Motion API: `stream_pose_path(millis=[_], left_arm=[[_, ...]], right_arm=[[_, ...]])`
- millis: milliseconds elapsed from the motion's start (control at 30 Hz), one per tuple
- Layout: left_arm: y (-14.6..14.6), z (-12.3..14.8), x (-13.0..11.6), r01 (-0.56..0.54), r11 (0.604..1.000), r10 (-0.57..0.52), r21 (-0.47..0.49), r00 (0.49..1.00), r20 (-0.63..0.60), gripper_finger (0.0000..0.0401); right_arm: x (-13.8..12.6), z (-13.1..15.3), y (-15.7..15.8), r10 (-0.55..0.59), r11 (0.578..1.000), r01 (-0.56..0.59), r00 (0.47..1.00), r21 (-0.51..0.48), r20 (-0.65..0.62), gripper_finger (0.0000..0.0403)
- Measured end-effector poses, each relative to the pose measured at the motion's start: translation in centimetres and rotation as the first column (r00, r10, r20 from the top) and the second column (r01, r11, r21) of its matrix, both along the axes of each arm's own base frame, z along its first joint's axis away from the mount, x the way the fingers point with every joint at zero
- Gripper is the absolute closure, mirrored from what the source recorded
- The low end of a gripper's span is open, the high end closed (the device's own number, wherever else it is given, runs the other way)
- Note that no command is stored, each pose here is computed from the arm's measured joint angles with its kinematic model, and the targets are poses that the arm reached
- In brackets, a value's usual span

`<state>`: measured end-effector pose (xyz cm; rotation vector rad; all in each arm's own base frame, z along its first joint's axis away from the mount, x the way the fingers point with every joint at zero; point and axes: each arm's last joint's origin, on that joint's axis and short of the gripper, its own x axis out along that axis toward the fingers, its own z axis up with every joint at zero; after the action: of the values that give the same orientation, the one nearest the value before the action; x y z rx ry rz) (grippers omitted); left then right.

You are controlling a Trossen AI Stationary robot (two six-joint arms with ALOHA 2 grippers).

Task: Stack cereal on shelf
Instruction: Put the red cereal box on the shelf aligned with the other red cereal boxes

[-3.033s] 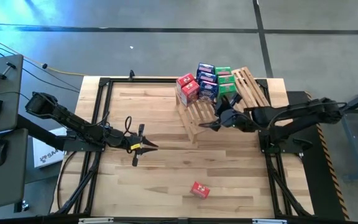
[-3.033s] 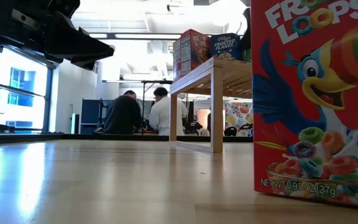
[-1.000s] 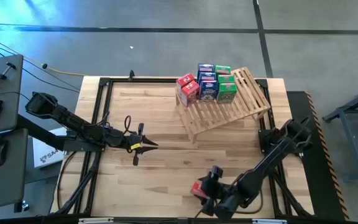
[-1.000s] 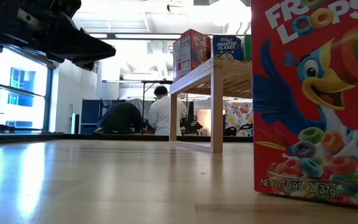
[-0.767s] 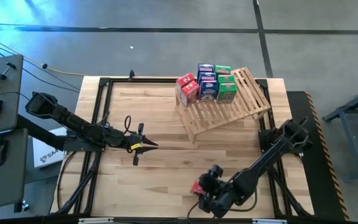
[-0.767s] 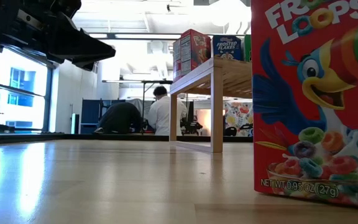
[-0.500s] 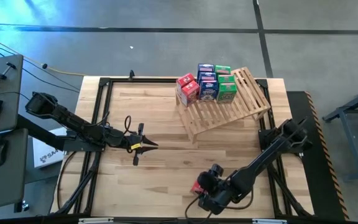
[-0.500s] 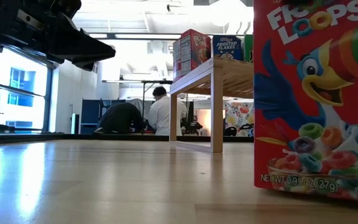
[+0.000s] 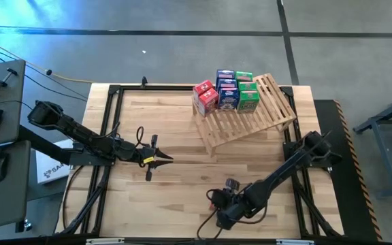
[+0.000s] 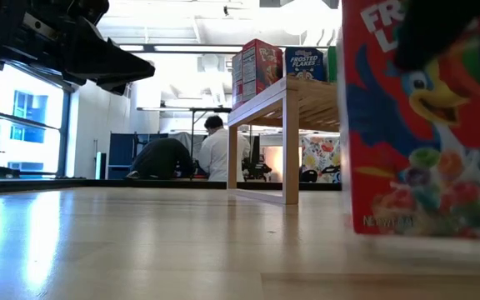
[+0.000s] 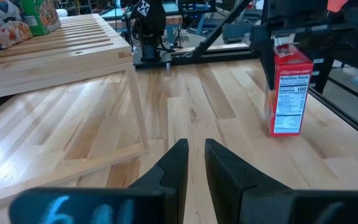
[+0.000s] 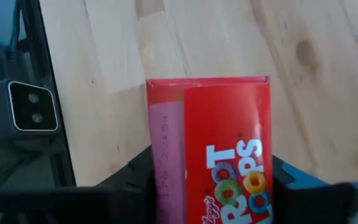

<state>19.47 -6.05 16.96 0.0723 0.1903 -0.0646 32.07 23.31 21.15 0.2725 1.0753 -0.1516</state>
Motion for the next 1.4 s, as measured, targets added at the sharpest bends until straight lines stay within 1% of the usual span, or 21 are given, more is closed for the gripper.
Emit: stream_pose_path(millis=[67, 167, 300, 433, 533, 633, 700, 800, 933, 1133, 1267, 1400], left_arm=[[0.0, 0.0, 0.0, 0.000, 1.000, 0.000, 0.001, 1.000, 0.000, 0.0357], [0.0, 0.0, 0.0, 0.000, 1.000, 0.000, 0.002, 1.000, -0.001, 0.0357], [0.0, 0.0, 0.0, 0.002, 1.000, -0.002, 0.009, 1.000, -0.002, 0.0357], [0.0, 0.0, 0.0, 0.002, 1.000, -0.002, 0.009, 1.000, -0.002, 0.0357], [0.0, 0.0, 0.0, 0.004, 1.000, -0.004, 0.009, 1.000, -0.003, 0.0357], [0.0, 0.0, 0.0, 0.006, 1.000, -0.006, 0.012, 1.000, -0.003, 0.0357], [0.0, 0.0, 0.0, 0.006, 1.000, -0.006, 0.012, 1.000, -0.003, 0.0357], [0.0, 0.0, 0.0, 0.006, 1.000, -0.006, 0.012, 1.000, -0.003, 0.0357], [0.0, 0.0, 0.0, 0.006, 1.000, -0.006, 0.012, 1.000, -0.003, 0.0357], [0.0, 0.0, 0.0, 0.006, 1.000, -0.006, 0.012, 1.000, -0.004, 0.0357], [0.0, 0.0, 0.0, 0.006, 1.000, -0.006, 0.012, 1.000, -0.004, 0.0357], [0.0, 0.0, 0.0, 0.006, 1.000, -0.006, 0.012, 1.000, -0.004, 0.0357]], right_arm=[[0.4, 0.9, -0.3, 0.034, 0.999, -0.034, 0.999, -0.023, -0.002, 0.0262], [0.9, 2.8, -0.7, 0.094, 0.993, -0.095, 0.996, -0.067, -0.009, 0.0265], [1.8, 6.8, -1.5, 0.213, 0.968, -0.210, 0.977, -0.140, 0.004, 0.0265], [2.6, 11.3, -3.7, 0.323, 0.916, -0.312, 0.946, -0.253, 0.002, 0.0265], [2.9, 14.2, -6.3, 0.388, 0.861, -0.379, 0.921, -0.341, -0.043, 0.0265], [3.2, 16.2, -9.2, 0.433, 0.808, -0.433, 0.896, -0.398, -0.096, 0.0265], [3.5, 17.2, -11.2, 0.446, 0.781, -0.453, 0.886, -0.430, -0.125, 0.0265], [3.8, 18.1, -14.3, 0.444, 0.754, -0.469, 0.880, -0.460, -0.169, 0.0265], [4.3, 18.1, -17.8, 0.430, 0.732, -0.487, 0.873, -0.477, -0.231, 0.0265], [4.6, 17.8, -22.0, 0.367, 0.753, -0.455, 0.890, -0.475, -0.271, 0.0265], [4.6, 17.8, -23.3, 0.368, 0.765, -0.455, 0.889, -0.456, -0.271, 0.0265], [4.7, 17.8, -24.1, 0.365, 0.765, -0.453, 0.891, -0.458, -0.271, 0.0265]])
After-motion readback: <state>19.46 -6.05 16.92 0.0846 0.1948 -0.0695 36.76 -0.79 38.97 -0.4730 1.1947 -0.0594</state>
